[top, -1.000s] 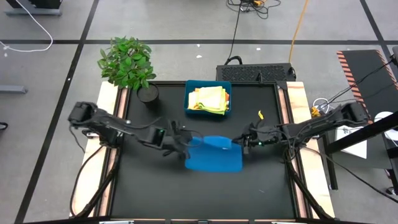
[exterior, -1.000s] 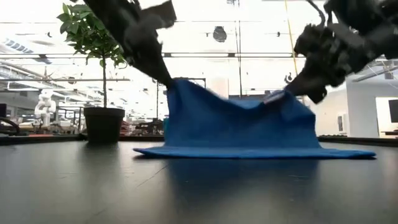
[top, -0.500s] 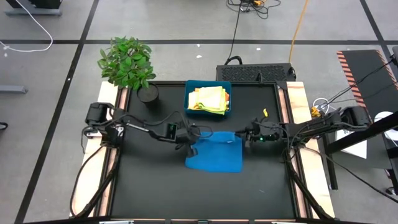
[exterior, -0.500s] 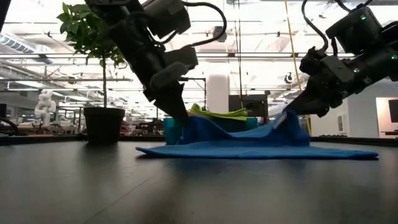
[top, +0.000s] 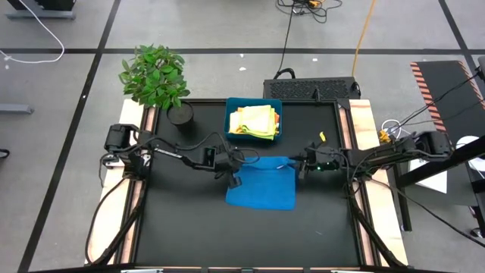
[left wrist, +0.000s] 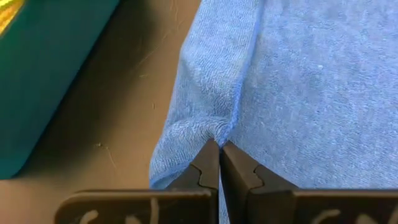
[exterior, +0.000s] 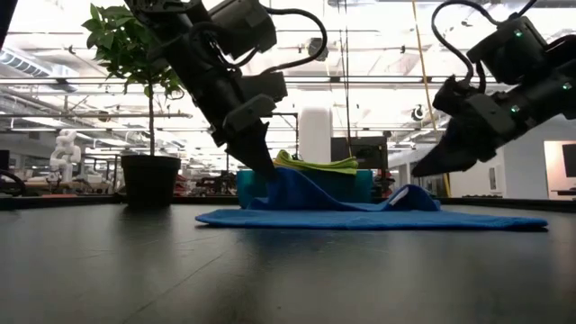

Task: Fold microfiber towels
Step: Fold the blue microfiber towel

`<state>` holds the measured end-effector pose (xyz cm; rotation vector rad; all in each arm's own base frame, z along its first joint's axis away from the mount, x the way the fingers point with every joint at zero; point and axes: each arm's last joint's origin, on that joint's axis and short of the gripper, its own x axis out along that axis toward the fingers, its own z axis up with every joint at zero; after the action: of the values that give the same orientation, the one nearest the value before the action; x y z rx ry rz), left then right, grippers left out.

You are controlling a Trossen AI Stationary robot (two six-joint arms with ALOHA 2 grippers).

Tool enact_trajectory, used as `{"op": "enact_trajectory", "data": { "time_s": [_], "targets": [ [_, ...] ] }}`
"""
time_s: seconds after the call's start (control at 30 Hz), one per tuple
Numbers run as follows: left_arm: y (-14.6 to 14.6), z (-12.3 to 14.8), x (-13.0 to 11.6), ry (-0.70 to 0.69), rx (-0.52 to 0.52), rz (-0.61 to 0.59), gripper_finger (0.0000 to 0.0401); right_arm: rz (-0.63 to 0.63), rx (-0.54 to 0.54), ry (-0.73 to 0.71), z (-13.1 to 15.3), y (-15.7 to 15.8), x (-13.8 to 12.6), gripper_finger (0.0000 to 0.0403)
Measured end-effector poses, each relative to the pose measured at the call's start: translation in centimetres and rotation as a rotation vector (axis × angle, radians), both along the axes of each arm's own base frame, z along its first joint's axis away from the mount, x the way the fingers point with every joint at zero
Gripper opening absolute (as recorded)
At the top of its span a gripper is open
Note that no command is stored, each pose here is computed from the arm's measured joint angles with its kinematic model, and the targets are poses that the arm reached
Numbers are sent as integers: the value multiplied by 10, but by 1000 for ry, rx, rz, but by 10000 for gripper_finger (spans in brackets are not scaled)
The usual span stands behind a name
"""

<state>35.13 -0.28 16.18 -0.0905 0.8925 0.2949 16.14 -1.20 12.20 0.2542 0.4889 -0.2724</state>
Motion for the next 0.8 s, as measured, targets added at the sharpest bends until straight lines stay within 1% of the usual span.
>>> {"op": "enact_trajectory", "data": {
  "time_s": [0.13, 0.23, 0.4, 0.57, 0.73, 0.8],
  "targets": [
    [3, 0, 1, -7, 5, 5, 9, 43, 17, 23, -2, 8, -1, 131],
    [6, 1, 1, -13, 6, 12, 3, 86, 6, 38, -2, 17, -1, 131],
    [7, 1, 2, -19, 6, 17, 9, 43, -55, 116, 2, 25, 1, 130],
    [7, 1, 2, -21, 6, 18, 4, -5, -111, 134, 5, 27, 3, 130],
    [7, 1, 2, -23, 1, 24, 12, -5, -129, 184, -5, 28, 7, 130],
    [7, 1, 2, -23, 1, 24, 10, -5, -126, 172, -7, 28, 11, 130]
  ]
}}
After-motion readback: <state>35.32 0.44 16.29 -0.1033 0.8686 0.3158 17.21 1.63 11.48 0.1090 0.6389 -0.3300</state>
